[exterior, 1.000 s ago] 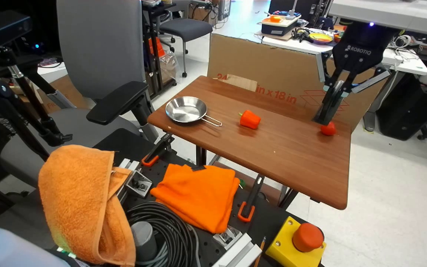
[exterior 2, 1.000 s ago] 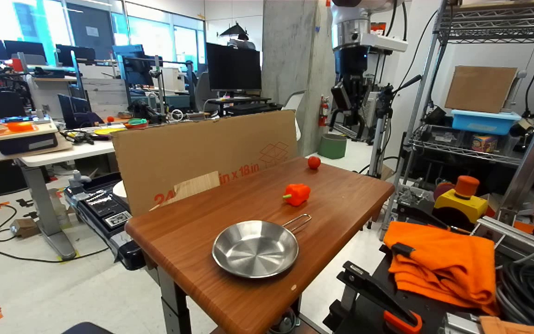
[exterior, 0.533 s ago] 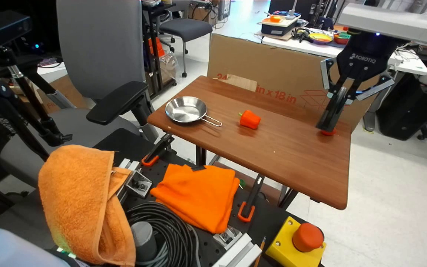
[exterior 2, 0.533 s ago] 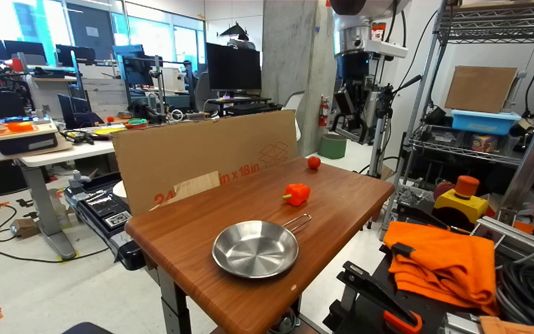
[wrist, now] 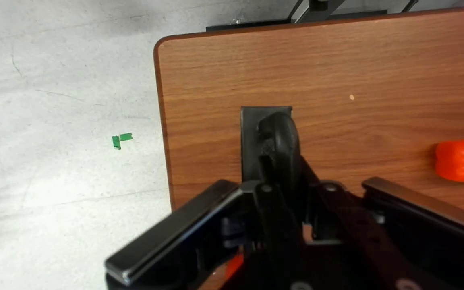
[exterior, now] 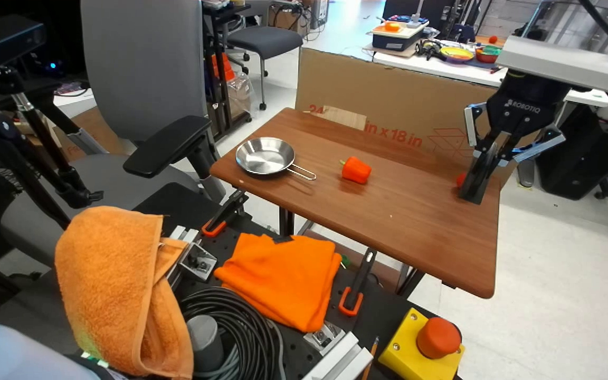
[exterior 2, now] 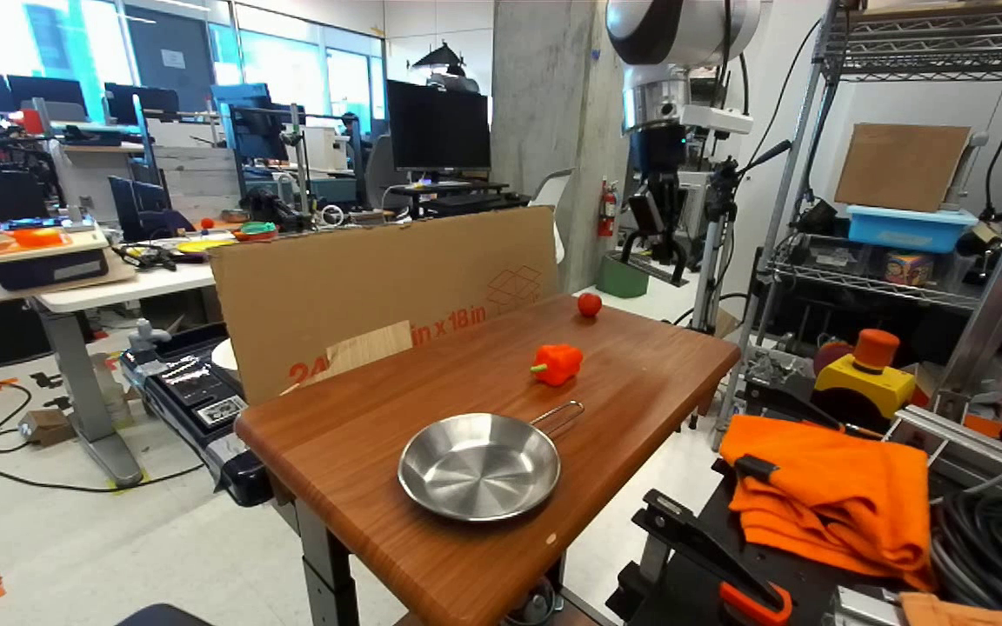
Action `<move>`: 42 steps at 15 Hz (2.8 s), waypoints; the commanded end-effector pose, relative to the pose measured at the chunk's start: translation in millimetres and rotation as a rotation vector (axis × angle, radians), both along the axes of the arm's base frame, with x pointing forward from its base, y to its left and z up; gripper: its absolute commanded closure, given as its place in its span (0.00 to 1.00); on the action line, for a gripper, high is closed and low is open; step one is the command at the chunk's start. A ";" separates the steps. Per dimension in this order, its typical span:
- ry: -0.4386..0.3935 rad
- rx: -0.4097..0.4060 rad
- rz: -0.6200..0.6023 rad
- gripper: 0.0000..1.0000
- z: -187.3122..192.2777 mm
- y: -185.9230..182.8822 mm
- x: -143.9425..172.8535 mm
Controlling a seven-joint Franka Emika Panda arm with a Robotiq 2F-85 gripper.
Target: Pick up the black object from the table and put it back on the table.
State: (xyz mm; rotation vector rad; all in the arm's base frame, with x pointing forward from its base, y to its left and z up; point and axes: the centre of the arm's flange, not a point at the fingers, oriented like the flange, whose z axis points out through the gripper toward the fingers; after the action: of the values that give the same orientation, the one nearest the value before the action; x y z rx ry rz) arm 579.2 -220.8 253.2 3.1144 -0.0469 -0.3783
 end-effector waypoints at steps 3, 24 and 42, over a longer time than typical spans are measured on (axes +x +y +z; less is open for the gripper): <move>0.010 0.019 0.036 0.96 -23.0 -7.9 19.2; 0.051 0.041 0.070 0.96 -75.4 -20.8 37.6; 0.055 0.044 0.077 0.96 -77.3 -23.4 37.7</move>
State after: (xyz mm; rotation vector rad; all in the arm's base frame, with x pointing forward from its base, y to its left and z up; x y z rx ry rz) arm 609.5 -237.9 176.5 3.1165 0.0597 -0.4636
